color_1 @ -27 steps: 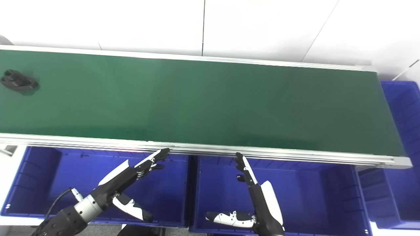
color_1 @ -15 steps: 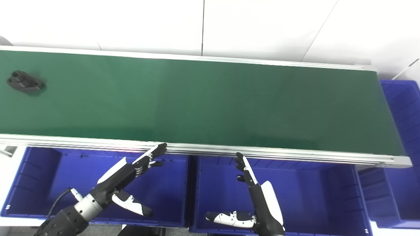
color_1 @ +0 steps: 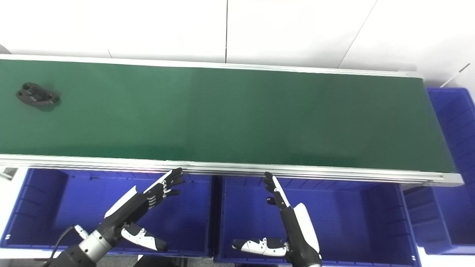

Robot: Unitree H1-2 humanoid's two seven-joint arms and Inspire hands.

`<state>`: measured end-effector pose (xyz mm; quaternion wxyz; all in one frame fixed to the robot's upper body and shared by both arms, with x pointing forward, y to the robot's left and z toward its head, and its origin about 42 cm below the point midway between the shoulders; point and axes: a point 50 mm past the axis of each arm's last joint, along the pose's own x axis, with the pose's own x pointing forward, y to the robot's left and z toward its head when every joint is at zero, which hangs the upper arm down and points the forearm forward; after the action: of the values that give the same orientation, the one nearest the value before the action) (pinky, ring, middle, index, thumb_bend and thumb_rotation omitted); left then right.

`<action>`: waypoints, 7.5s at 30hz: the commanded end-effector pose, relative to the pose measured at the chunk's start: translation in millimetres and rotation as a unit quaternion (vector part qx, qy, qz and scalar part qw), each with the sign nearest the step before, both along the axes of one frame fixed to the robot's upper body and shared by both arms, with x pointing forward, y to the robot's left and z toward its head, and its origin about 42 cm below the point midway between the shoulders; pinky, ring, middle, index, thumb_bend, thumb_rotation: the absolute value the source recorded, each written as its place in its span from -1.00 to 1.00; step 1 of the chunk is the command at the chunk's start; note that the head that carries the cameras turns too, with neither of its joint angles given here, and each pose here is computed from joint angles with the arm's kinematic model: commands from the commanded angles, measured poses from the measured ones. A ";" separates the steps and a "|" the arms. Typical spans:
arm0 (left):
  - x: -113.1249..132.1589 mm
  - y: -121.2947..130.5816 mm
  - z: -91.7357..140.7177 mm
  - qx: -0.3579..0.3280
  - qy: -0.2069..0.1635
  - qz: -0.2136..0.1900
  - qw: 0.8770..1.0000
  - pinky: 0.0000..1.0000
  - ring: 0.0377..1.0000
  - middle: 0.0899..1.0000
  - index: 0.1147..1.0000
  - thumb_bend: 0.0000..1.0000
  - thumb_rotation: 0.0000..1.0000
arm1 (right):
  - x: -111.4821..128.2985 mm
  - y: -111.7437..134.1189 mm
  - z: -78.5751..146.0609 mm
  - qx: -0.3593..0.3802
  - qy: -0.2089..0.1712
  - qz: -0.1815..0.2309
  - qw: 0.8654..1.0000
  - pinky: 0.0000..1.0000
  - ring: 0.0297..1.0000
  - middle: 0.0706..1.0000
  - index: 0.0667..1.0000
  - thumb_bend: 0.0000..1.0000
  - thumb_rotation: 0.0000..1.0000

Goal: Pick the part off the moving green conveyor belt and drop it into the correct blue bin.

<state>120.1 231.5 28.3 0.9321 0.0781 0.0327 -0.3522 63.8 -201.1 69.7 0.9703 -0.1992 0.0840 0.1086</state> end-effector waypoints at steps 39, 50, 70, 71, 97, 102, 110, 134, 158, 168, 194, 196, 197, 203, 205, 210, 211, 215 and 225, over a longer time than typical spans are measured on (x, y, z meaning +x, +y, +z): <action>-3.4 -24.5 0.0 0.033 -0.041 -0.018 0.998 0.75 0.89 0.95 0.91 0.93 -0.19 | -9.5 -31.4 -10.9 0.015 -0.017 0.015 1.000 0.65 0.89 0.93 1.00 0.87 -0.43; -0.4 -30.0 -12.1 0.045 -0.033 -0.018 0.998 0.71 0.85 0.90 0.83 0.97 -0.19 | -9.0 -33.8 -20.1 0.003 -0.009 0.009 1.000 0.67 0.86 0.92 1.00 0.88 -0.47; 4.7 -32.2 -25.8 0.054 -0.020 -0.016 0.998 0.66 0.77 0.83 0.78 0.97 -0.22 | -3.5 -39.0 -48.8 -0.013 -0.039 0.010 0.999 0.65 0.85 0.89 0.98 0.89 -0.44; 4.8 -32.1 -25.7 0.052 -0.019 -0.016 0.998 0.66 0.77 0.83 0.77 0.97 -0.22 | -3.6 -38.8 -47.9 -0.014 -0.040 0.011 0.999 0.66 0.84 0.88 0.98 0.88 -0.44; -1.0 -29.4 -11.5 0.036 -0.032 -0.020 0.999 0.65 0.81 0.86 0.79 0.94 -0.21 | -13.5 -36.6 -34.2 0.000 -0.047 0.008 0.999 0.57 0.82 0.88 1.00 0.88 -0.45; -1.7 -23.4 -5.7 0.040 -0.040 -0.023 0.998 0.67 0.84 0.90 0.83 0.93 -0.20 | -12.4 -30.0 -21.0 0.007 -0.043 0.008 0.999 0.53 0.81 0.89 1.00 0.85 -0.50; -0.3 -13.5 5.0 0.044 -0.054 -0.027 0.997 0.87 0.95 0.97 0.92 0.94 -0.20 | -9.0 -17.1 -3.8 0.012 -0.057 0.001 0.998 0.50 0.79 0.87 0.95 0.88 -0.45; 5.5 -7.7 15.9 0.028 -0.064 -0.022 0.997 0.90 0.99 1.00 1.00 0.96 -0.19 | 11.5 -4.1 43.2 0.120 -0.178 -0.045 0.976 0.47 0.65 0.70 0.84 0.81 -0.60; 14.6 -4.4 18.7 0.019 -0.065 -0.032 0.997 0.93 1.00 1.00 1.00 0.94 -0.22 | 133.4 13.8 110.5 0.094 -0.223 -0.043 0.969 0.30 0.50 0.58 0.71 0.82 -0.55; 16.2 -7.0 19.4 0.035 -0.074 -0.042 0.996 0.95 0.99 1.00 0.99 0.96 -0.16 | 177.5 30.4 119.4 0.071 -0.217 -0.043 0.973 0.26 0.47 0.54 0.70 0.84 -0.49; 20.7 -17.3 13.5 0.040 -0.070 -0.065 0.995 1.00 1.00 1.00 1.00 1.00 -0.09 | 280.0 86.0 124.7 -0.089 -0.210 0.063 0.972 0.38 0.56 0.65 0.73 0.85 -0.35; 20.1 -18.1 14.3 0.044 -0.071 -0.066 0.994 1.00 1.00 1.00 1.00 1.00 -0.08 | 283.5 91.0 125.1 -0.103 -0.200 0.077 0.971 0.47 0.62 0.70 0.75 0.85 -0.34; 19.8 -18.5 14.6 0.046 -0.072 -0.066 0.994 1.00 1.00 1.00 1.00 1.00 -0.07 | 285.1 93.8 125.6 -0.110 -0.195 0.084 0.971 0.50 0.64 0.71 0.76 0.85 -0.33; 19.3 -21.7 14.6 0.034 -0.073 -0.065 0.995 0.89 0.99 1.00 1.00 0.96 -0.16 | 294.5 110.4 122.3 -0.159 -0.184 0.119 0.963 0.59 0.69 0.71 0.79 0.89 -0.30; 19.1 -22.2 14.2 0.033 -0.073 -0.066 0.995 0.87 0.99 1.00 1.00 0.95 -0.18 | 297.3 115.4 120.8 -0.167 -0.182 0.127 0.961 0.59 0.69 0.70 0.78 0.90 -0.31; 17.7 -22.4 15.3 0.033 -0.073 -0.066 0.995 0.83 0.98 1.00 1.00 0.95 -0.18 | 302.4 122.7 115.7 -0.184 -0.176 0.143 0.956 0.62 0.70 0.71 0.77 0.90 -0.36; 17.4 -22.6 15.4 0.033 -0.074 -0.065 0.995 0.82 0.98 1.00 1.00 0.94 -0.18 | 303.7 123.6 114.3 -0.191 -0.172 0.148 0.955 0.64 0.72 0.72 0.78 0.88 -0.34; 17.5 -23.5 15.1 0.035 -0.075 -0.064 0.995 0.82 0.98 1.00 1.00 0.94 -0.18 | 308.9 126.3 109.2 -0.218 -0.166 0.169 0.947 0.69 0.74 0.73 0.79 0.87 -0.33; 17.6 -26.6 16.8 0.034 -0.080 -0.066 0.994 0.85 0.98 1.00 1.00 0.93 -0.17 | 316.2 121.7 84.4 -0.281 -0.137 0.193 0.930 0.68 0.71 0.71 0.78 0.87 -0.38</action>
<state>134.4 208.4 35.0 0.9015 0.1422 -0.0004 -0.4087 370.3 -83.6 135.8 0.8404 -0.4818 -0.0327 0.2461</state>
